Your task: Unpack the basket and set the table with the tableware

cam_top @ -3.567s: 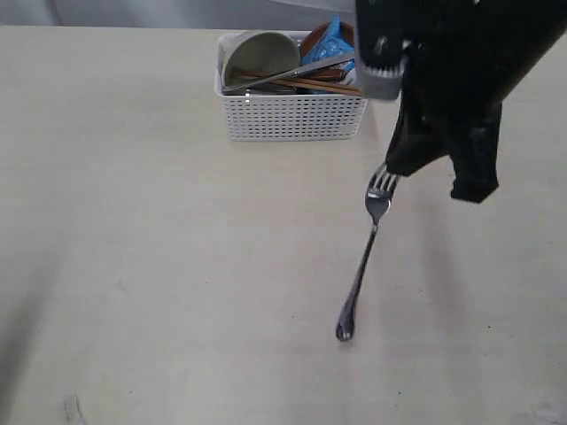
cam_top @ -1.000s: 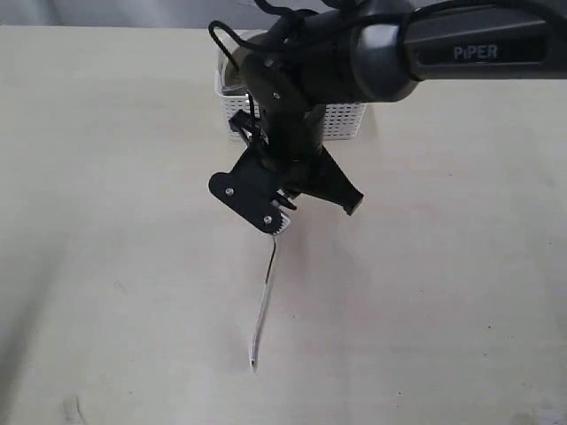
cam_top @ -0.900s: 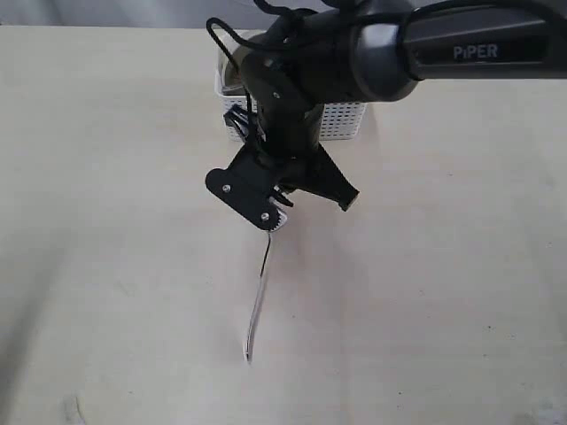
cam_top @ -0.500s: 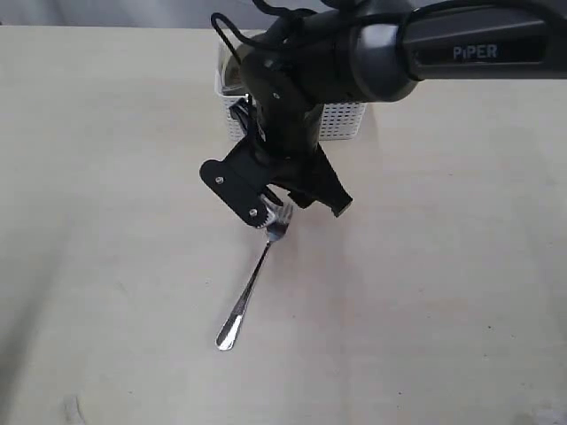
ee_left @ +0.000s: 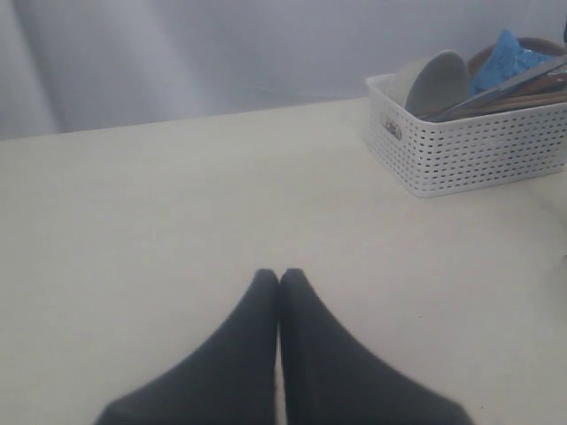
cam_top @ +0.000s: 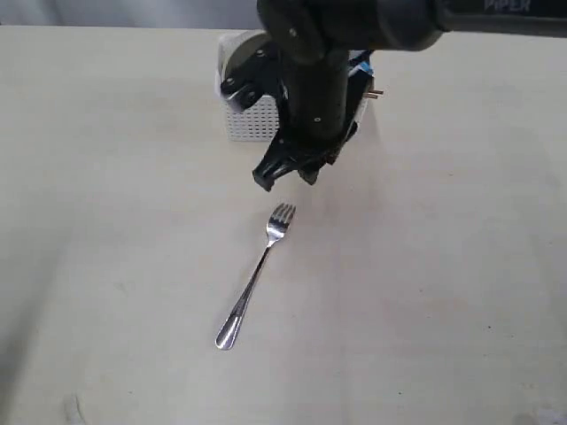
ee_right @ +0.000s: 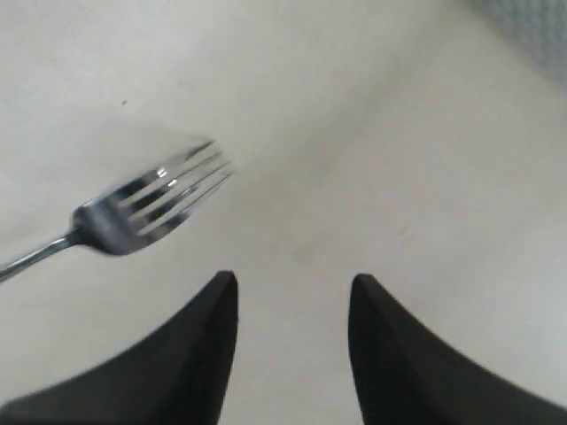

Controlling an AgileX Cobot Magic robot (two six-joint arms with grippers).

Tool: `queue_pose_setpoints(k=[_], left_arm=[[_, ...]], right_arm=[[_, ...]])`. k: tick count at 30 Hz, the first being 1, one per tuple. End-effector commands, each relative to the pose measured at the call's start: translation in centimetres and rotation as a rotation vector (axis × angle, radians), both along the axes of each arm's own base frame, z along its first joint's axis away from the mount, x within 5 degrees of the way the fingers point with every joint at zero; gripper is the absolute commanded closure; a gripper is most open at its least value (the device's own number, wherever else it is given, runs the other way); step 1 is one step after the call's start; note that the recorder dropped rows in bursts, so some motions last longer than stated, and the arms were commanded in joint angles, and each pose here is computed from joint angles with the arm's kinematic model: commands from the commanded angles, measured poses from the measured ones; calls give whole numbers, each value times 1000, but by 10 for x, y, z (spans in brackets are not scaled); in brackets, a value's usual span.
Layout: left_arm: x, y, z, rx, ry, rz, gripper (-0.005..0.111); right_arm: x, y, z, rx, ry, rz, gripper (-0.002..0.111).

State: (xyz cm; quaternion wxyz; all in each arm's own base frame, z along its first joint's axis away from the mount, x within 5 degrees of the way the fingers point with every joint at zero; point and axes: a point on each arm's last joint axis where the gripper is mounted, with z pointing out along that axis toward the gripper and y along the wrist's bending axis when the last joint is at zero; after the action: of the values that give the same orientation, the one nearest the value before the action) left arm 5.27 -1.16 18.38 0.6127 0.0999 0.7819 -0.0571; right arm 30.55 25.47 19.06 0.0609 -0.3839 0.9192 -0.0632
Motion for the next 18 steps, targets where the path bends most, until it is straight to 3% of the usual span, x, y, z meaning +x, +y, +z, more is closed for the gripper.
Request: queue_pose_setpoints(k=[1, 6, 13, 18], left_arm=[[0, 0, 0, -11, -10, -5, 107], [0, 0, 0, -11, -10, -5, 107], [0, 0, 0, -11, -10, -5, 107], [0, 0, 0, -11, -10, -5, 107]], right_arm=[[-15, -11, 2, 198, 317, -273, 64], [-45, -6, -12, 336, 416, -373, 64], [-75, 35, -44, 449, 267, -514, 64], [-71, 29, -54, 328, 261, -531, 64]])
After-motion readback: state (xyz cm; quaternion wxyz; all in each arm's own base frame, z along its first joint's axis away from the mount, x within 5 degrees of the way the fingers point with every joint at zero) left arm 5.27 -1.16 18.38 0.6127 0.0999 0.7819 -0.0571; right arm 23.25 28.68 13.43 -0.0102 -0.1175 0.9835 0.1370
